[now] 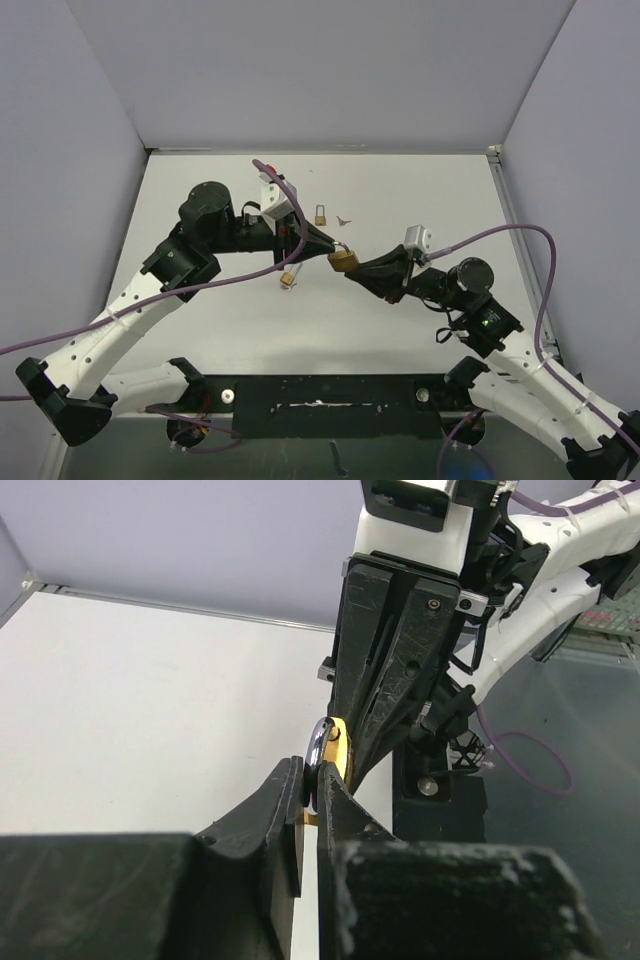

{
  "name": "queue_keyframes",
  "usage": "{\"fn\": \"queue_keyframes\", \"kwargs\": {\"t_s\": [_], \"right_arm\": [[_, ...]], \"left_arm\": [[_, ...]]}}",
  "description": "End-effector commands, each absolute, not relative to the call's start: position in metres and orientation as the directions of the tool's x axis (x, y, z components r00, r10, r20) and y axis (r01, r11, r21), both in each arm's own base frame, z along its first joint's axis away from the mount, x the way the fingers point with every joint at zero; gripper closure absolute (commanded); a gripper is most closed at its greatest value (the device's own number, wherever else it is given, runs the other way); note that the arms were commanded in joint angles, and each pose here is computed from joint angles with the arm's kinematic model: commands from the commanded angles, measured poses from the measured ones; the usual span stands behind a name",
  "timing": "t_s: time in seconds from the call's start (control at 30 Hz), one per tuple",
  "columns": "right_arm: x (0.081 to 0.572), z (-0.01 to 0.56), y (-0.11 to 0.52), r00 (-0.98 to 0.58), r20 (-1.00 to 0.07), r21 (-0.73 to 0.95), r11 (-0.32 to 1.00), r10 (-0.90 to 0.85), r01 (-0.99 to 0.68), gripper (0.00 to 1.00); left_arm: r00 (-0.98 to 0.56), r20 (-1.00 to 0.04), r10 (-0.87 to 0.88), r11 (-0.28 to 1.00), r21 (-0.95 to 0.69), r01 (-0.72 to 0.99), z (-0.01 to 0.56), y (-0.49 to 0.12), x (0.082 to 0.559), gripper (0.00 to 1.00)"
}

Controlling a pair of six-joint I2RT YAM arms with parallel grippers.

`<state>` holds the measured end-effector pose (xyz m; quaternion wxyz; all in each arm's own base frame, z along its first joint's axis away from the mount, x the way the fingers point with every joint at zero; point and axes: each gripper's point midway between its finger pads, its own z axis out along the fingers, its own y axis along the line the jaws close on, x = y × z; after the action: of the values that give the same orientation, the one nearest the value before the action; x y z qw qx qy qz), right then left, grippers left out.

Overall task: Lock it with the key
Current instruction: Remove the key from the lock.

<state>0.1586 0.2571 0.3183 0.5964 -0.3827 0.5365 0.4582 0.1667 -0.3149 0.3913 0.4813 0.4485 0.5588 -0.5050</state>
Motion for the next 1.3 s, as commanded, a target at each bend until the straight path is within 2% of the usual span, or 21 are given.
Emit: {"fn": "queue_keyframes", "kwargs": {"t_s": [0.0, 0.27, 0.7, 0.87, 1.0, 1.17, 1.27], "right_arm": [[0.167, 0.308, 0.256, -0.01, -0.992, 0.051, 0.32, 0.129, -0.946, 1.0], [0.173, 0.28, 0.261, -0.088, -0.989, 0.122, 0.325, 0.117, -0.938, 1.0], [0.182, 0.263, 0.262, -0.121, -0.988, 0.149, 0.373, 0.097, -0.916, 1.0], [0.178, 0.26, 0.262, -0.123, -0.99, 0.14, 0.376, 0.068, -0.916, 1.0], [0.177, 0.253, 0.261, -0.138, -0.99, 0.143, 0.388, 0.042, -0.91, 1.0], [0.185, 0.255, 0.252, -0.121, -0.991, 0.133, 0.463, 0.056, -0.876, 1.0], [0.203, 0.256, 0.237, -0.119, -0.991, 0.131, 0.58, 0.059, -0.804, 1.0]], "left_arm": [[0.06, -0.987, -0.146, 0.182, 0.033, 0.983, 0.454, -0.298, 0.181, 1.0], [0.137, -0.94, -0.311, 0.284, 0.045, 0.958, 0.492, -0.278, 0.197, 1.0], [0.205, -0.913, -0.352, 0.433, 0.035, 0.901, 0.496, -0.265, 0.222, 1.0], [0.287, -0.891, -0.352, 0.566, 0.042, 0.824, 0.504, -0.247, 0.242, 1.0], [0.338, -0.865, -0.369, 0.605, 0.053, 0.795, 0.516, -0.238, 0.247, 1.0], [0.317, -0.886, -0.338, 0.586, 0.066, 0.808, 0.508, -0.245, 0.249, 1.0], [0.261, -0.926, -0.274, 0.568, 0.063, 0.82, 0.485, -0.255, 0.258, 1.0]]}}
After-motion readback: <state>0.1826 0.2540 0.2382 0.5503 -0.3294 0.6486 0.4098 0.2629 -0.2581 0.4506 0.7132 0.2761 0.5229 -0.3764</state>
